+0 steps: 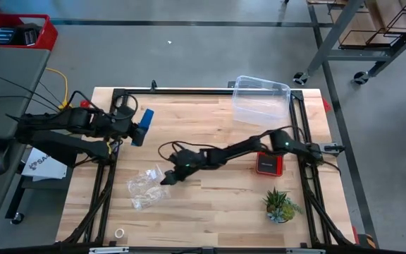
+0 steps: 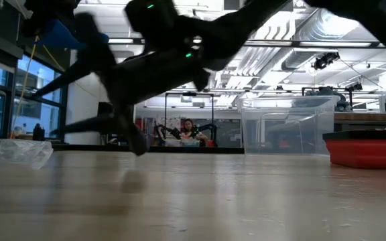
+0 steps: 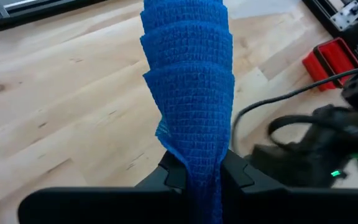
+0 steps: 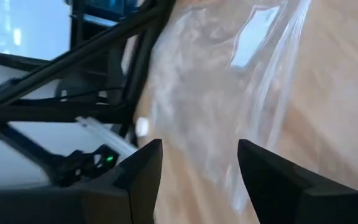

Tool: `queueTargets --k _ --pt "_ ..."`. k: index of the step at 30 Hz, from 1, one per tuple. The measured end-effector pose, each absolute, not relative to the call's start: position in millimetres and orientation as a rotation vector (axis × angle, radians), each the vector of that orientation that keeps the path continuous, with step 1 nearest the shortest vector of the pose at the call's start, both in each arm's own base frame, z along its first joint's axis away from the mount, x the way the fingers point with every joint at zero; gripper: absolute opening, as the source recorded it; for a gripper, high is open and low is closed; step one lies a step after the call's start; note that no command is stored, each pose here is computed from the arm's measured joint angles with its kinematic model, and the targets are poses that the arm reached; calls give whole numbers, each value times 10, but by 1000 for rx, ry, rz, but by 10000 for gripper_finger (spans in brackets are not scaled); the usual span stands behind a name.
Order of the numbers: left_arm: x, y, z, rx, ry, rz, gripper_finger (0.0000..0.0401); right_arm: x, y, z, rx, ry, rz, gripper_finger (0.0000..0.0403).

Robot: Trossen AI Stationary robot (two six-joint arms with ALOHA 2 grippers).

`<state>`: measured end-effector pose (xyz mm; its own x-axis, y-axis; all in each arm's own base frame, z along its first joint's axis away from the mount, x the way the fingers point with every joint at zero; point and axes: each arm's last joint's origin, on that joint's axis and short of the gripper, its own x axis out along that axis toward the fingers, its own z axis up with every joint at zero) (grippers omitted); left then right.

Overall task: Roll bandage
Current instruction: Put the rolled blue bandage into the transparent zip bag

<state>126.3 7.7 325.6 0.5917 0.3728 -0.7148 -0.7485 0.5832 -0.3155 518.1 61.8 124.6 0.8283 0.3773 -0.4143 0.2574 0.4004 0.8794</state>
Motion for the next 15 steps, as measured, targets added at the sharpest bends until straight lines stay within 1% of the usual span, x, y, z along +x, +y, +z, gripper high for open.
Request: queueTargets --k 5,10,13,15 --pt "1262 76 3257 -663 641 707 28 5406 546 1213 1113 669 51 203" --pt "1262 76 3256 -674 639 711 28 5451 441 1277 1021 738 9 203" --pt "1261 77 3256 -665 641 711 28 5468 379 1342 1035 756 54 203" --pt "1261 78 3256 -652 642 710 28 5503 353 1434 1022 730 78 203"
